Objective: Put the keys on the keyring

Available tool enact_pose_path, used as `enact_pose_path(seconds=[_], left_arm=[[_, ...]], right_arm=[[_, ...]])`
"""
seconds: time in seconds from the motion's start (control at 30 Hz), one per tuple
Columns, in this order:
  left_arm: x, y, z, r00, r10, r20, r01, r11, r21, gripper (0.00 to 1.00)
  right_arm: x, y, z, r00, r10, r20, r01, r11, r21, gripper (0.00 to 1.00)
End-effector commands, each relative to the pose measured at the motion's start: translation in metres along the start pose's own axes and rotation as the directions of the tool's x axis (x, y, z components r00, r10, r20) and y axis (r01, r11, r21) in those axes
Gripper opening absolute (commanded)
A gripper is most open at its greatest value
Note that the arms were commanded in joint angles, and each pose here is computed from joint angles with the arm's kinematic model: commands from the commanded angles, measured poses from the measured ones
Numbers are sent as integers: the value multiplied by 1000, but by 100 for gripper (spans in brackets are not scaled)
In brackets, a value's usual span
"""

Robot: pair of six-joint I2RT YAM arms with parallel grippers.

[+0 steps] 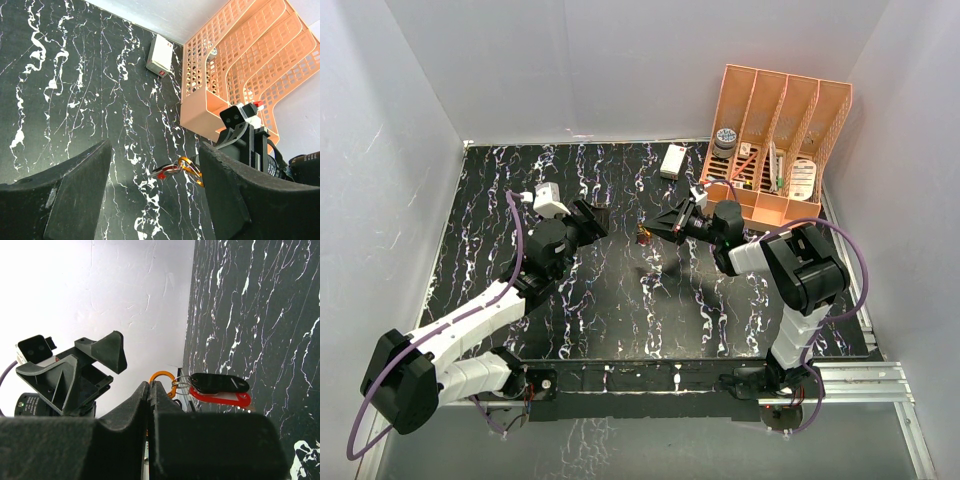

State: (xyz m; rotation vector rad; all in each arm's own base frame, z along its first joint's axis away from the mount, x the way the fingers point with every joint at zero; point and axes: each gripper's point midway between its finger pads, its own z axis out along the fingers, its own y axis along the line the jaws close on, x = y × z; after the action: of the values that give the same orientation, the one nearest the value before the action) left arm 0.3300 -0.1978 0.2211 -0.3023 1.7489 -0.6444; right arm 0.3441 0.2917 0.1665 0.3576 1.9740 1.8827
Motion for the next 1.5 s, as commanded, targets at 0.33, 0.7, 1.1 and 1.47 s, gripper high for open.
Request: enact_pose_path(seconds=[0.33, 0.7, 1.1, 1.47], left_arm=[[-15, -7, -1, 999, -12, 35, 12, 1000, 14, 69], [-16, -6, -1, 999, -11, 41, 11, 1000, 9, 69], [-18, -6, -2, 999, -12, 44, 12, 1000, 8, 70], [-19, -6, -3, 999, -13, 48, 13, 1000, 8, 70]], right_arm=[[-2, 5, 0, 999, -35, 2, 35, 998, -44, 0], [-4, -11, 2, 1000, -9, 11, 9, 1000, -4, 1], [-10, -20, 2, 999, -42, 24, 40, 997, 65, 27], [-32, -21, -9, 956, -291, 22, 263, 891, 370, 40]])
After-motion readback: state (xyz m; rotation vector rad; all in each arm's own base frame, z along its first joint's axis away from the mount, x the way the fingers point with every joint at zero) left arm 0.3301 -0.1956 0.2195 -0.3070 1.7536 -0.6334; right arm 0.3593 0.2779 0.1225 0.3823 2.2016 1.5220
